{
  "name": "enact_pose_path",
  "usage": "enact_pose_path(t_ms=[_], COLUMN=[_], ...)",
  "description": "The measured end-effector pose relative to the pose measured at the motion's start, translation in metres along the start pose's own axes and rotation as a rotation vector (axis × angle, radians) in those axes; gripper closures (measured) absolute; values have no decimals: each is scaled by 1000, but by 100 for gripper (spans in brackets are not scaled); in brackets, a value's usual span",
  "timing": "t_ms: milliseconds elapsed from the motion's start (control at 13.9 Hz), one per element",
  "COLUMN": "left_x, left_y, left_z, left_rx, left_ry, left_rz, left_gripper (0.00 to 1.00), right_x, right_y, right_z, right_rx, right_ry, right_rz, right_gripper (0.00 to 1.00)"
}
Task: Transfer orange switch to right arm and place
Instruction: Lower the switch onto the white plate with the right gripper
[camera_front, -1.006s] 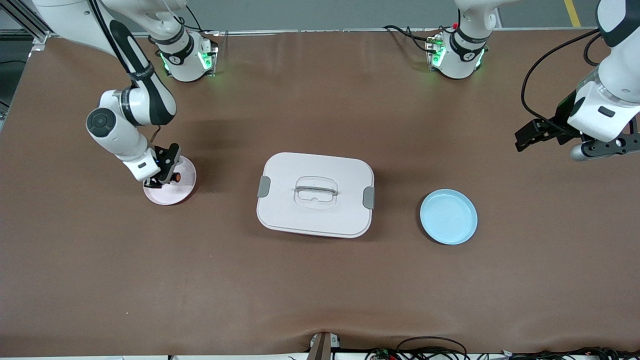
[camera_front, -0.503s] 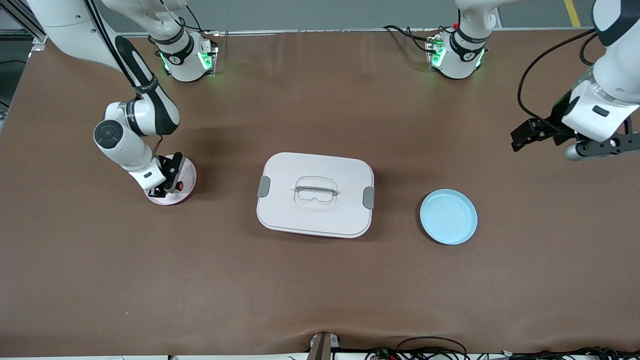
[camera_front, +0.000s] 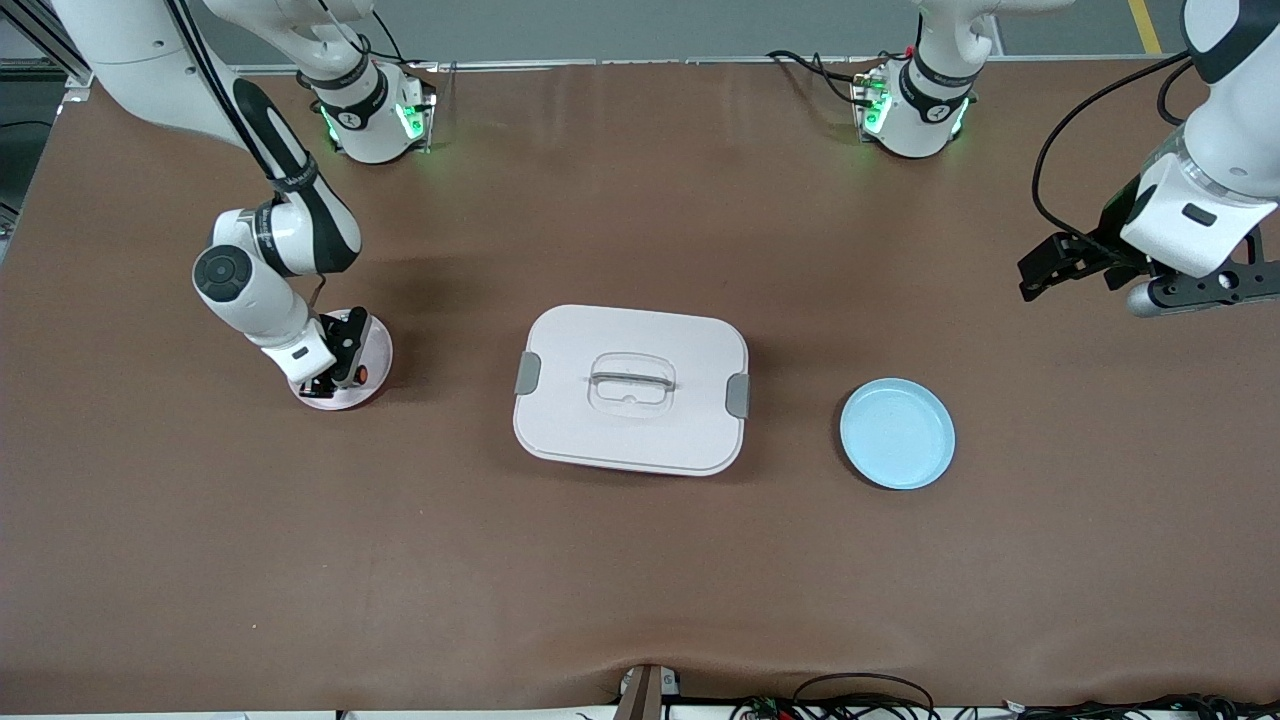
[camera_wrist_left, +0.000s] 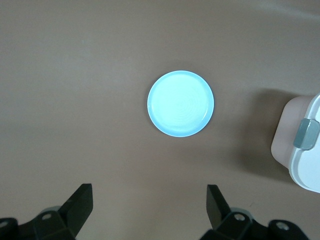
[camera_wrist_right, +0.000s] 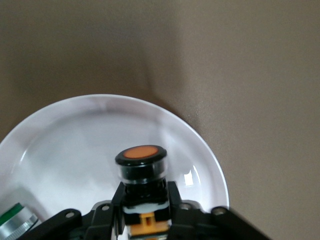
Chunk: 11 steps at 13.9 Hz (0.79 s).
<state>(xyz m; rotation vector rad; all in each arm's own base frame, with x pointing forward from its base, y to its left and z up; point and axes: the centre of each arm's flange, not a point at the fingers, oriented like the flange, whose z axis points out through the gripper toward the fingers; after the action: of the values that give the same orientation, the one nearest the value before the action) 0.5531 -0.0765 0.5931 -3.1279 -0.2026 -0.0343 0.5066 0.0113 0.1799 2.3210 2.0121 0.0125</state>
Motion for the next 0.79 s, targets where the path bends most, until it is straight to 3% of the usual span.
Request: enact_pose_path(t_ms=[72, 503, 790], left_x=[0, 1, 6], left_y=[-2, -6, -25], left_z=[0, 0, -4], left_rx=[0, 1, 1], left_ry=[-3, -5, 2], left_rz=[-4, 31, 82], left_gripper=[0, 0, 0], right_x=[-4, -10, -10], right_y=[2, 8, 11], right_z=[1, 5, 4], right_rx=[0, -1, 5], right_ry=[0, -1, -4], right_rz=[9, 17, 17], right_gripper=[61, 3, 0])
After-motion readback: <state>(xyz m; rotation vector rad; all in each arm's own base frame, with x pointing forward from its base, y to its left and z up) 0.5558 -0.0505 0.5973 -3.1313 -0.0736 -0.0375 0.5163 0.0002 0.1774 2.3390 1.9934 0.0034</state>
